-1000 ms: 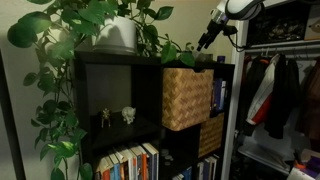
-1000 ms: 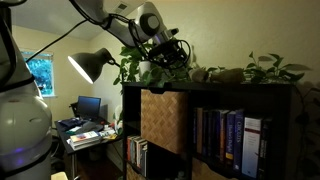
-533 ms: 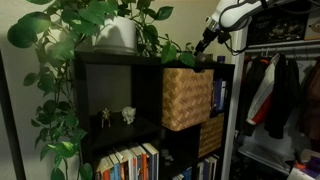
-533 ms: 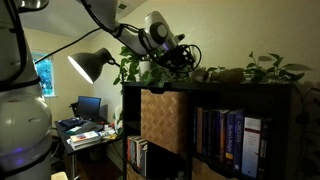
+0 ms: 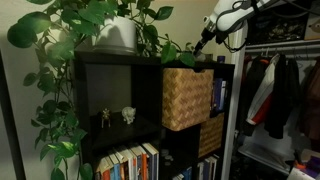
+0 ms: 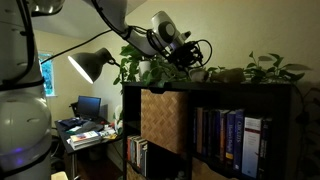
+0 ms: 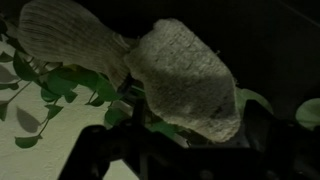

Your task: Put the socks in the basket

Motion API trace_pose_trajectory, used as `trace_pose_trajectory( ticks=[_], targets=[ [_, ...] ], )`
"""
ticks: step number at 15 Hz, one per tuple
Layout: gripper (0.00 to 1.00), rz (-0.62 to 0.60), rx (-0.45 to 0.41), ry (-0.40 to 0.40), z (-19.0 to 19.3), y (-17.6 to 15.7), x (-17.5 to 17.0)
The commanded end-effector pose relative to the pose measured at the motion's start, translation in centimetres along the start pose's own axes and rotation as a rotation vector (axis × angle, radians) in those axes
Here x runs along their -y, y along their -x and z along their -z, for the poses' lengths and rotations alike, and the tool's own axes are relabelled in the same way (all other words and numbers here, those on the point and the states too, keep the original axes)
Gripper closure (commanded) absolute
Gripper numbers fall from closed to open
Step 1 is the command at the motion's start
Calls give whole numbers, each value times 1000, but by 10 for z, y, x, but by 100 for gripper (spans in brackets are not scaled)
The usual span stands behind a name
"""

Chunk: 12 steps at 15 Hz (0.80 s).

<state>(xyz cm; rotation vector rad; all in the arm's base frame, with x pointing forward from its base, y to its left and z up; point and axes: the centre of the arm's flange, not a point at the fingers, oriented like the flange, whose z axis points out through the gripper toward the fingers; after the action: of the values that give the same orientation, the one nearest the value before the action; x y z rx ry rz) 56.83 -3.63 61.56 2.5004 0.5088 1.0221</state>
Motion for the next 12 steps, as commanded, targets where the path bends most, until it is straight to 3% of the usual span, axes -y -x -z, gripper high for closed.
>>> trace_pose_trajectory(
  ticks=[1, 11, 12],
  targets=[
    [0, 35, -22, 54, 0, -6, -17],
    [0, 48, 25, 0, -35, -1, 1],
    [6, 53, 30, -5, -39, 1, 3]
  ],
)
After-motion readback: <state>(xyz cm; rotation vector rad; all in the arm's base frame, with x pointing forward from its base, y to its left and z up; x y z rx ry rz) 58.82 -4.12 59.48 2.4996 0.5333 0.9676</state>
